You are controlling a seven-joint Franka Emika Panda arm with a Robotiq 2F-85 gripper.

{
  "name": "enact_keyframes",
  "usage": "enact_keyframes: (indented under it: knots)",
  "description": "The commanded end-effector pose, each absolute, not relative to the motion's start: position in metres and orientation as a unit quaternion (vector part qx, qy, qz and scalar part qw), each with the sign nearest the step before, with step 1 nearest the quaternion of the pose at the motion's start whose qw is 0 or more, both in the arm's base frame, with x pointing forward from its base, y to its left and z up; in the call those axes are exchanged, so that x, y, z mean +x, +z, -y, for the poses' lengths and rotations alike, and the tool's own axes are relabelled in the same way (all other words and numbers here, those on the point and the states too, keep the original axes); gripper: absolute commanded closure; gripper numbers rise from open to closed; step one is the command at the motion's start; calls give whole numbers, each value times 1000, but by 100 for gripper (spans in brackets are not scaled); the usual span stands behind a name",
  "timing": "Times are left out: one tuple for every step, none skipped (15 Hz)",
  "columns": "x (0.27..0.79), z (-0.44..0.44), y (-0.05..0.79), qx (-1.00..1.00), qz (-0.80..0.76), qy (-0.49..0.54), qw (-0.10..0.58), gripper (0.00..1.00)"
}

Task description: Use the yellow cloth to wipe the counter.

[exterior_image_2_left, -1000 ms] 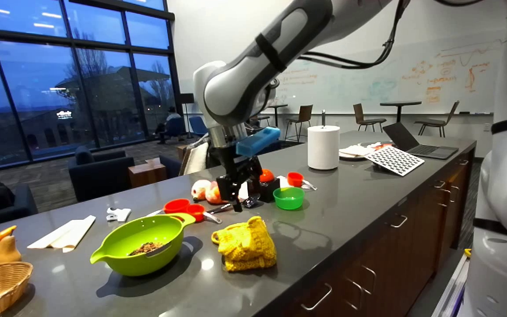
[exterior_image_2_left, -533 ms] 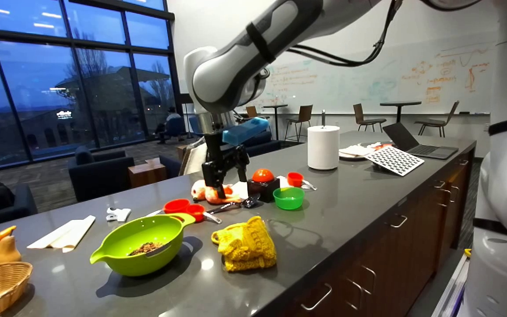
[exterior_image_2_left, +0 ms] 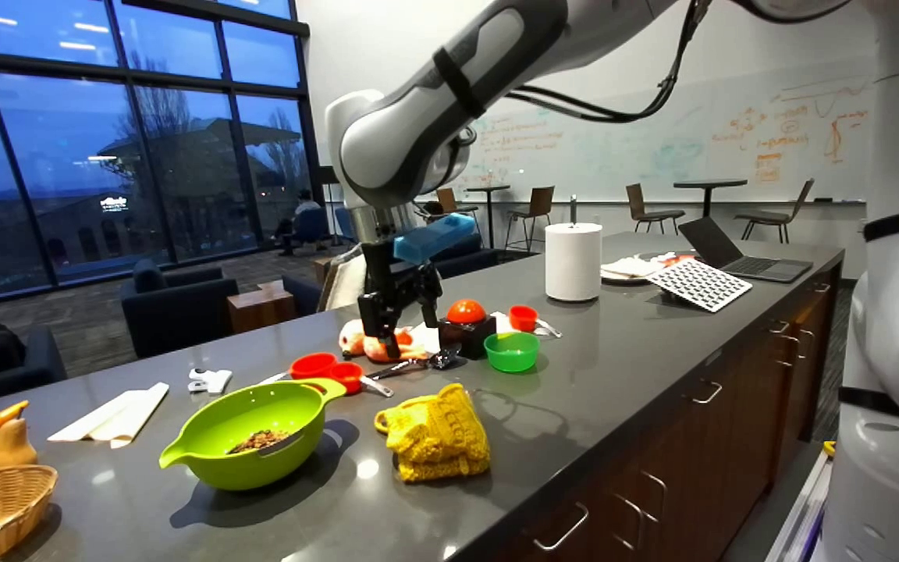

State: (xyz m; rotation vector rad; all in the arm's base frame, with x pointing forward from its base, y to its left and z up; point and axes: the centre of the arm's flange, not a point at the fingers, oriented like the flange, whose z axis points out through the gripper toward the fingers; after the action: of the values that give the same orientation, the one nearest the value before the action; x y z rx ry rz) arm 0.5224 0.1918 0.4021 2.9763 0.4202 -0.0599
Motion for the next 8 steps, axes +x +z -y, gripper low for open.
enact_keyframes:
  knots:
    - [535,-198,367,988,-140,-39,53,26]
    - [539,-198,352,988,-141,-48,48,32]
    - [542,-198,336,988,-139,-61,40,39]
    - [545,-198,323,988,-135,-71,33,48]
    - [548,-197,308,988,-131,-85,22,55]
    - [551,-196,294,987,-123,-99,14,63]
    - [553,-195,282,987,-118,-111,6,72]
    - [554,-193,271,986,-114,-120,2,78]
